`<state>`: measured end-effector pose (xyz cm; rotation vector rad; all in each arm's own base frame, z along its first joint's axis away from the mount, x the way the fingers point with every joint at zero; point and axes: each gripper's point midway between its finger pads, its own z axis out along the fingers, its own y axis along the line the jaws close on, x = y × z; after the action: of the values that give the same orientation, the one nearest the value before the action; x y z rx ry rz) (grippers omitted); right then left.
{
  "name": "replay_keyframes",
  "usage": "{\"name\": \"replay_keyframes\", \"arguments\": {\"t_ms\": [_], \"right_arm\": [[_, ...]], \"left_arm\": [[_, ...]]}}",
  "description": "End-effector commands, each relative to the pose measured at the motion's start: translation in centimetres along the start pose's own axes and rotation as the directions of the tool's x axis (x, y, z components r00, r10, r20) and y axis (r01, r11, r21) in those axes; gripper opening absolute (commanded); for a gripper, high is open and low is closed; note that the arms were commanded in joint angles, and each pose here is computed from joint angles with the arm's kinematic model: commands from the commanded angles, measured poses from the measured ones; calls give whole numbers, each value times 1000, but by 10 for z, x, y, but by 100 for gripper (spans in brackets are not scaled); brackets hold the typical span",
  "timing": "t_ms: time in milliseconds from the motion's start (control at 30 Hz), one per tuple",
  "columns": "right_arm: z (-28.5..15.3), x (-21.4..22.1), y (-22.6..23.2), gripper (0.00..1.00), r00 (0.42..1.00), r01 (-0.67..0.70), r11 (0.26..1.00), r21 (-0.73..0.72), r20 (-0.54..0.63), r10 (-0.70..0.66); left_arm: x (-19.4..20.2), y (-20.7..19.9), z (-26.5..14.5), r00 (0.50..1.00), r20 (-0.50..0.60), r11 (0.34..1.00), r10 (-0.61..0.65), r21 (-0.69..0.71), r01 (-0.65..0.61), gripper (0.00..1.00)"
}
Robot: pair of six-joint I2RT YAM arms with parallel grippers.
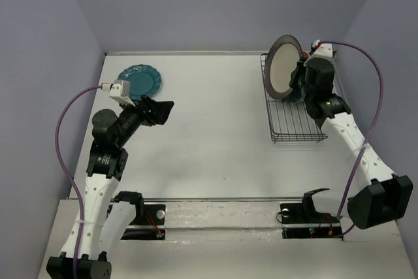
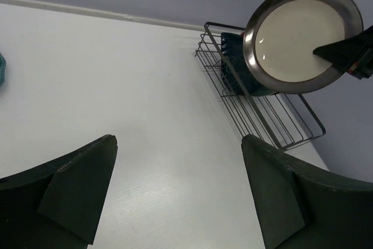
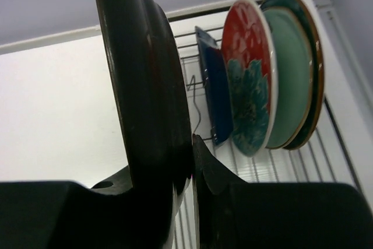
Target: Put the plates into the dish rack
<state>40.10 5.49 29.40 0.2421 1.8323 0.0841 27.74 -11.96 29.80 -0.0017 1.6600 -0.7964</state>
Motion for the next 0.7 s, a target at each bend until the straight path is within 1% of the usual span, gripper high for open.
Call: {"name": "replay_keyframes", "arguments": {"t_ms": [0,67,100,233,367,500,667], "right_arm": [[-3,-87,-12,7,969,74,986,148,223,-106],[7,-93,-15,7,965,113,974,194,214,-154],[10,-94,-16,7,956,173,963,209,199,-215],[23,-95,-13,7,940,267,941,210,159,-302],[37,-92,-20,7,918,352,898,264,88,-386],[44,-100,-25,7,893,410,858,310,53,-447],[52,-93,-29,7,865,473,820,323,7,-501]], "left_arm": [[5,1,2,999,-13,999,40,24,-40,99],[6,-2,1,999,-18,998,42,38,-42,99],[7,-3,1,999,-20,998,40,44,-39,99],[5,-10,-2,999,-13,996,46,75,-45,99],[11,-20,1,999,-40,992,36,121,-31,99],[21,-27,4,995,-82,988,47,153,-34,99],[21,-33,2,995,-79,986,66,161,-52,99]]}}
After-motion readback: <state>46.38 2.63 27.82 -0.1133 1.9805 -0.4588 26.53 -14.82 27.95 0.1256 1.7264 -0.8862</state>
